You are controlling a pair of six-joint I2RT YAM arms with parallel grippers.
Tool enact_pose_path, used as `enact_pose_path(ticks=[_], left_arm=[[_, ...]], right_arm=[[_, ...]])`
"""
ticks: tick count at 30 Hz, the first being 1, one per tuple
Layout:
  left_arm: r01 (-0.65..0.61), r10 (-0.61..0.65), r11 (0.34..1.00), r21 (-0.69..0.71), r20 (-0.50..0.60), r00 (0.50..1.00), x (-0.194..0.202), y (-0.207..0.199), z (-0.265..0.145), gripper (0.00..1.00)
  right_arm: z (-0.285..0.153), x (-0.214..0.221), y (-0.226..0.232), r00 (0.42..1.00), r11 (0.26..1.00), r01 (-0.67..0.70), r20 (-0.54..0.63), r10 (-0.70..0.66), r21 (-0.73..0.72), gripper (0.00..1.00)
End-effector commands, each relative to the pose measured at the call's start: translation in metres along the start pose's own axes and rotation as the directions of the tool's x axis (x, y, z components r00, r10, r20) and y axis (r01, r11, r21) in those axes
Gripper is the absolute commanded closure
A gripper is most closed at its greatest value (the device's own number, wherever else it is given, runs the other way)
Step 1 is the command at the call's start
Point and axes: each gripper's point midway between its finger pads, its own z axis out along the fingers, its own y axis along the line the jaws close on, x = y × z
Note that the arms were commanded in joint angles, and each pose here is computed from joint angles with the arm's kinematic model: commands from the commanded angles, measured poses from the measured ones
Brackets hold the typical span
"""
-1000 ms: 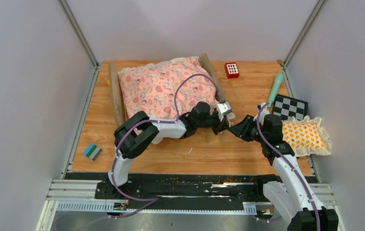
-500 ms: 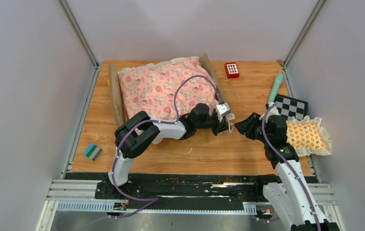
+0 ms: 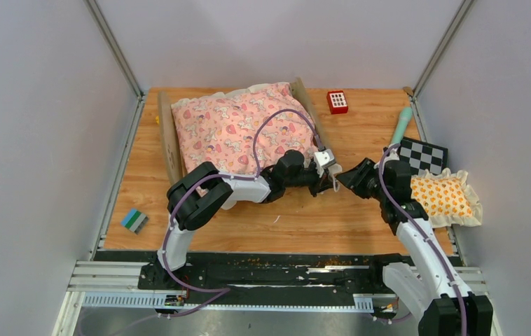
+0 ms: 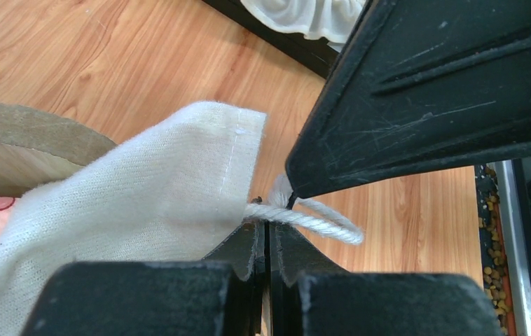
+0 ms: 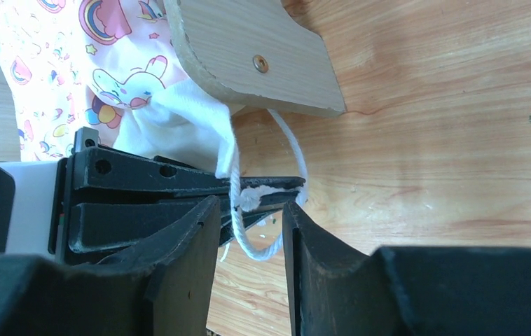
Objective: Set up the pet bed
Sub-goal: Tie the ropes to the bed frame.
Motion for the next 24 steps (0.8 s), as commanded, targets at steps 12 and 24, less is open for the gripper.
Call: enact_pose_path(ticks=[12, 24], left_arm=[[-0.02, 0.019, 1.0, 0.012, 0.054, 0.998, -0.015, -0.001, 0.0, 1.0], [-0.021, 0.021, 1.0, 0.008, 0.059, 0.998, -0.017, 0.0, 0.0, 1.0]], right_arm=[[0.012, -0.012, 0.015, 0.999, 0.996, -0.035, 0.028, 0.037, -0.076, 0.7], [0.017, -0.003, 0.016, 0.999, 0.993, -0.05, -0.019, 0.049, -0.103, 0.78]])
